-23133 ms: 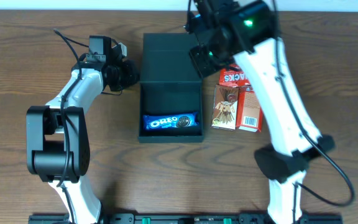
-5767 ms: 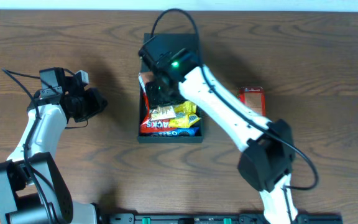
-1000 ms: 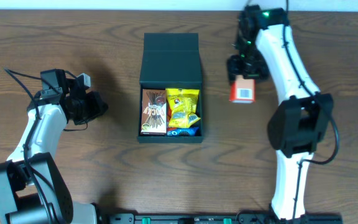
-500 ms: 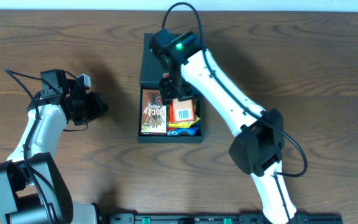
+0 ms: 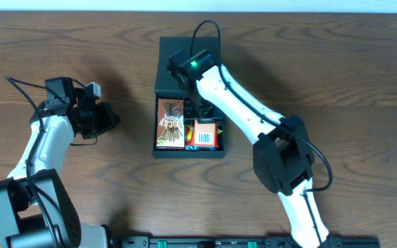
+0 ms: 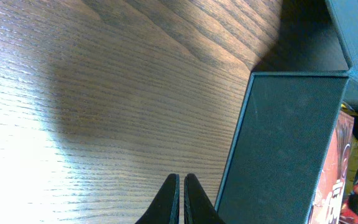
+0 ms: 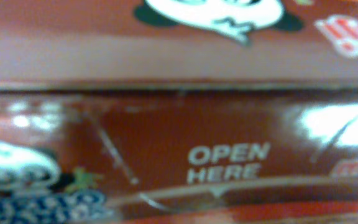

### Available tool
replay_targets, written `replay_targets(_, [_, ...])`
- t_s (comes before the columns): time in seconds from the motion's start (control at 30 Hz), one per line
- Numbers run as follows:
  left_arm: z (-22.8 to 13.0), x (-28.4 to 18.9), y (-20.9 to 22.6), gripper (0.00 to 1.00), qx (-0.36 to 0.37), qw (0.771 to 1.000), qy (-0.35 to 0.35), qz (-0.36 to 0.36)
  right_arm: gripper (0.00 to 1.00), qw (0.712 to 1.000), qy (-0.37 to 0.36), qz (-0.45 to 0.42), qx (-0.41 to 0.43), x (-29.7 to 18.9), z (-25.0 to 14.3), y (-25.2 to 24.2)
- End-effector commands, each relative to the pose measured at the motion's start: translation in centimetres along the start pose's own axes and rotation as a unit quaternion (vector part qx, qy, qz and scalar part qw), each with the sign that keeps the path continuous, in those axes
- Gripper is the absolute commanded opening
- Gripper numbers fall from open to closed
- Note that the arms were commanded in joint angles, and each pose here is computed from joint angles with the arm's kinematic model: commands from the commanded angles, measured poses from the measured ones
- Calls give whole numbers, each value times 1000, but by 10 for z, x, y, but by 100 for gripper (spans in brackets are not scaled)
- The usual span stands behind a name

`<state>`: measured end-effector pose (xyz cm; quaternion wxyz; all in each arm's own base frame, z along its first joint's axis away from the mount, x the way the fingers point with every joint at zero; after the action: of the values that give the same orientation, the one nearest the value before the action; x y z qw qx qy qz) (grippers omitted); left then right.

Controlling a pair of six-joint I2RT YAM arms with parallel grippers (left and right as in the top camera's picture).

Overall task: Pack container
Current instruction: 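Push the red snack box down into the box and release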

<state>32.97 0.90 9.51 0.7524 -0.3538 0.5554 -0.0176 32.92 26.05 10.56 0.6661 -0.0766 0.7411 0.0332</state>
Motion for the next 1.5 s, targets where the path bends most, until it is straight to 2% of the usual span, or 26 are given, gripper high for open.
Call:
replay_targets(0.0, [0,-3,0,6,12,1000,-5,2,66,1000,13,15,-20,4,-5,4])
replay_targets(0.13, [0,-3,0,6,13,1000,-6,2,68,999,19,19,-38,6,-8,5])
replay_targets(0.17, [0,-3,0,6,13,1000,-6,2,71,999,19,20,-38,6,-7,5])
replay_targets(0.23, [0,-3,0,6,13,1000,-6,2,84,998,16,21,-50,6,-6,5])
replay_targets(0.3, [0,-3,0,6,13,1000,-6,2,87,998,16,22,-61,2,-6,4])
replay_targets(0.4, [0,-3,0,6,13,1000,-6,2,92,998,5,25,-63,-20,-2,0])
replay_targets(0.53, [0,-3,0,6,13,1000,-6,2,98,994,-45,47,-89,-74,10,-10])
replay_targets(0.57, [0,-3,0,6,13,1000,-6,2,97,992,-58,54,-99,-85,13,-13])
replay_targets(0.6, [0,-3,0,6,12,1000,-6,2,88,990,-67,66,-110,-95,14,-15])
replay_targets(0.63, [0,-3,0,6,12,1000,-5,2,71,987,-71,82,-122,-102,14,-15])
replay_targets(0.67, [0,-3,0,6,12,1000,-5,2,36,979,-72,117,-149,-108,14,-10])
replay_targets(0.7, [0,-3,0,6,12,1000,-5,2,15,968,-71,157,-181,-111,13,-4])
replay_targets(0.73, [0,-3,0,6,12,1000,-5,2,2,957,-71,188,-209,-113,12,2])
replay_targets(0.87, [0,-3,0,6,12,1000,-6,2,1,891,-66,317,-317,-105,6,26])
replay_targets(0.97, [0,-3,0,6,13,1000,-6,2,2,870,-42,369,-325,-84,2,31])
replay_targets(1.27, [1,-3,2,6,12,1000,-9,10,1,879,21,385,-280,6,-3,12])
replay_targets(1.47, [1,-3,2,6,13,1000,-9,9,1,873,35,419,-247,28,-7,-1])
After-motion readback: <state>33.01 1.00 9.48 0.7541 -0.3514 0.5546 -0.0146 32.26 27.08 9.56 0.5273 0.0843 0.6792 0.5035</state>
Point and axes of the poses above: each gripper's point midway between its finger pads, its own x axis out along the fingers, its own y axis along the line the jaws close on, z = x × y, the point moved 4 cm from there along -x, back along the fingers, and after that the axes turned 10 degrees about -x, right-handed, at the moved point
